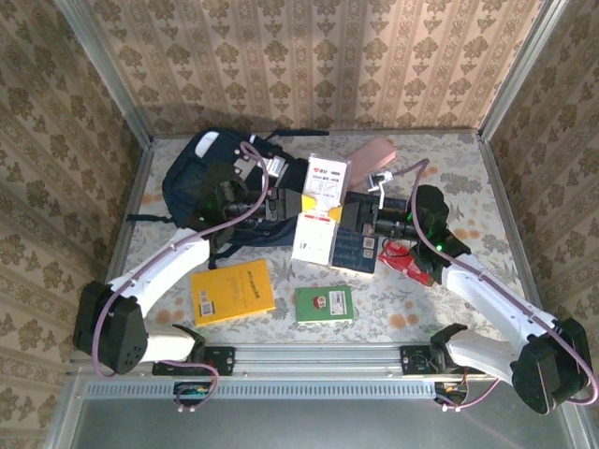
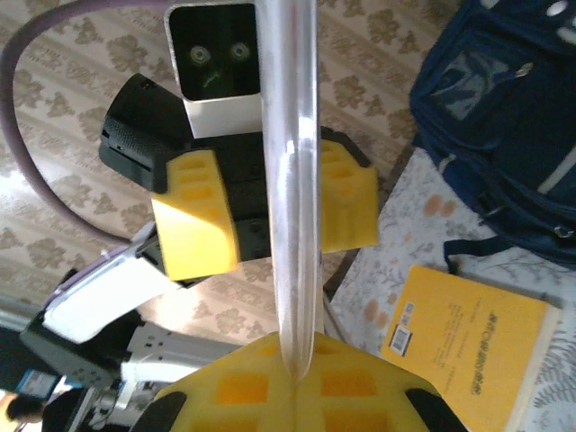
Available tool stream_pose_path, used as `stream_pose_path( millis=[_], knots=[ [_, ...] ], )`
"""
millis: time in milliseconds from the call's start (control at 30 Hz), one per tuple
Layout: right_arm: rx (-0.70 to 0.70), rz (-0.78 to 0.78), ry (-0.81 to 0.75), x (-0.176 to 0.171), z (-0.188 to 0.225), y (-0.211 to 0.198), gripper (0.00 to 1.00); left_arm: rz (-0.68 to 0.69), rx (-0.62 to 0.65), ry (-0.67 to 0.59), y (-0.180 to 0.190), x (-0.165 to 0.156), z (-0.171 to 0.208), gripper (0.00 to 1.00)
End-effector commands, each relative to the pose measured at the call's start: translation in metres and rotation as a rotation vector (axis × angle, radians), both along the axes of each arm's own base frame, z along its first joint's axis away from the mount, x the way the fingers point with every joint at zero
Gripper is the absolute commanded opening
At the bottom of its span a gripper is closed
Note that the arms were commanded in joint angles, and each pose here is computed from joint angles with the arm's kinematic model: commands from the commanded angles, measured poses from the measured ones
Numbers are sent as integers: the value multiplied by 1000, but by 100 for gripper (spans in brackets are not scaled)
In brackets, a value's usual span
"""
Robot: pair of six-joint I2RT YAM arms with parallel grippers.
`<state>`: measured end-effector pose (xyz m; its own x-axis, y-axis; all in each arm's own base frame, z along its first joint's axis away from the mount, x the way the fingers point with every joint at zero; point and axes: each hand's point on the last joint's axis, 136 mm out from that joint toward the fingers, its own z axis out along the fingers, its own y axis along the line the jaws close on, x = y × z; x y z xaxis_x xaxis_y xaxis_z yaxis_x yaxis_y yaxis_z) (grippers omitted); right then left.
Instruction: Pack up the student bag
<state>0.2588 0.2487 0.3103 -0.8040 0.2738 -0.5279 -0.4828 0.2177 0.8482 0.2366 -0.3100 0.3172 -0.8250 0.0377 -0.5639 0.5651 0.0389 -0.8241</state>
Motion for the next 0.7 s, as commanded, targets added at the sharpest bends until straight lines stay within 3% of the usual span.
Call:
stream_pose_path(
  millis=[0, 133, 267, 500, 667],
  knots=[
    [-101, -135, -20, 8, -8, -23, 0, 104, 124, -48, 22, 16, -6, 61],
    [-285, -278, 6, 15, -36, -51, 0, 286, 477, -62, 61, 54, -50, 68],
    [-369, -319, 28, 17, -54, -61, 0, 355, 732, -60, 82, 91, -86, 69],
    [-401, -330, -1, 17, -54, -66, 0, 394, 768, 41, 93, 161, -122, 68],
    [-432, -350, -11, 18, -55, -71, 0, 373, 754, 81, 82, 192, -147, 67]
  ],
)
